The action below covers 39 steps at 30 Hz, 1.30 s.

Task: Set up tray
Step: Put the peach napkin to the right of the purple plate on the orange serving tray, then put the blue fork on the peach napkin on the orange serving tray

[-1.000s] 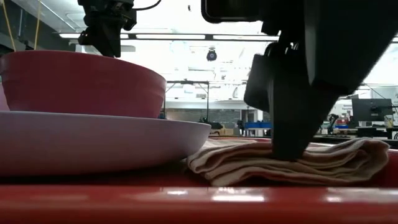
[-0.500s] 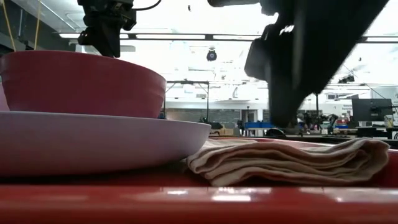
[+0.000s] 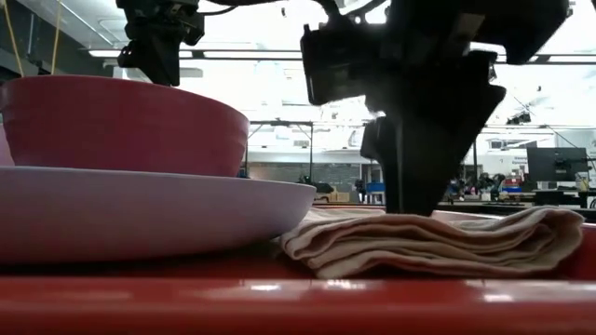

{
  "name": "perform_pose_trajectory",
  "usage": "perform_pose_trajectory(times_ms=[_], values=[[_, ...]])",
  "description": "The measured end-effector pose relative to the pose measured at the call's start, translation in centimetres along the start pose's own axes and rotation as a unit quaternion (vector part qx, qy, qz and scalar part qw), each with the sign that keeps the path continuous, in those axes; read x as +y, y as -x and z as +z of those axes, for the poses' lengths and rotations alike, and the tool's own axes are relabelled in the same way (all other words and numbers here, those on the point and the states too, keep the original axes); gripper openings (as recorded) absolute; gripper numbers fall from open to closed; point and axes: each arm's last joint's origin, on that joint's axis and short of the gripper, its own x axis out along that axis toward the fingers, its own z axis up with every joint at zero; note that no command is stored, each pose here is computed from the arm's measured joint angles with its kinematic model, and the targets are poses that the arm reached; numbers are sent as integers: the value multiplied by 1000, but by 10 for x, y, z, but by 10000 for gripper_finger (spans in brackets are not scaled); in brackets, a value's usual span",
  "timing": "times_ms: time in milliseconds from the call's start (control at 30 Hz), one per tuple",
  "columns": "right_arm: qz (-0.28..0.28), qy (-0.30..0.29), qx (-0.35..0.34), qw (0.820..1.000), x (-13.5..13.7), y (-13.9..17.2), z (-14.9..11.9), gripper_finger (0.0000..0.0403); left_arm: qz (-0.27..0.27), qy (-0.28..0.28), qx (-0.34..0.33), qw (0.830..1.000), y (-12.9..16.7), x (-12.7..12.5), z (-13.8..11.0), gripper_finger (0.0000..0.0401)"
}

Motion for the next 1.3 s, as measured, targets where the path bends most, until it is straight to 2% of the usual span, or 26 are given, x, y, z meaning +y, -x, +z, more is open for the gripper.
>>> perform_pose_trajectory(times_ms=[400, 800, 1033, 1167, 1300], values=[[28, -6, -8, 1000, 14, -6, -9, 183, 0, 0, 0, 1000, 0, 0, 0, 175], [34, -12, -11, 999, 14, -4, -7, 183, 0, 0, -1, 1000, 0, 0, 0, 175], [45, -8, -45, 998, 25, 34, 6, 183, 2, 0, -4, 1000, 0, 0, 1, 175], [13, -6, -55, 998, 28, 66, 8, 183, 4, -2, -5, 1000, 0, 0, 1, 175], [-48, -1, -53, 997, 26, 96, 5, 183, 3, -1, -5, 1000, 0, 0, 1, 175]])
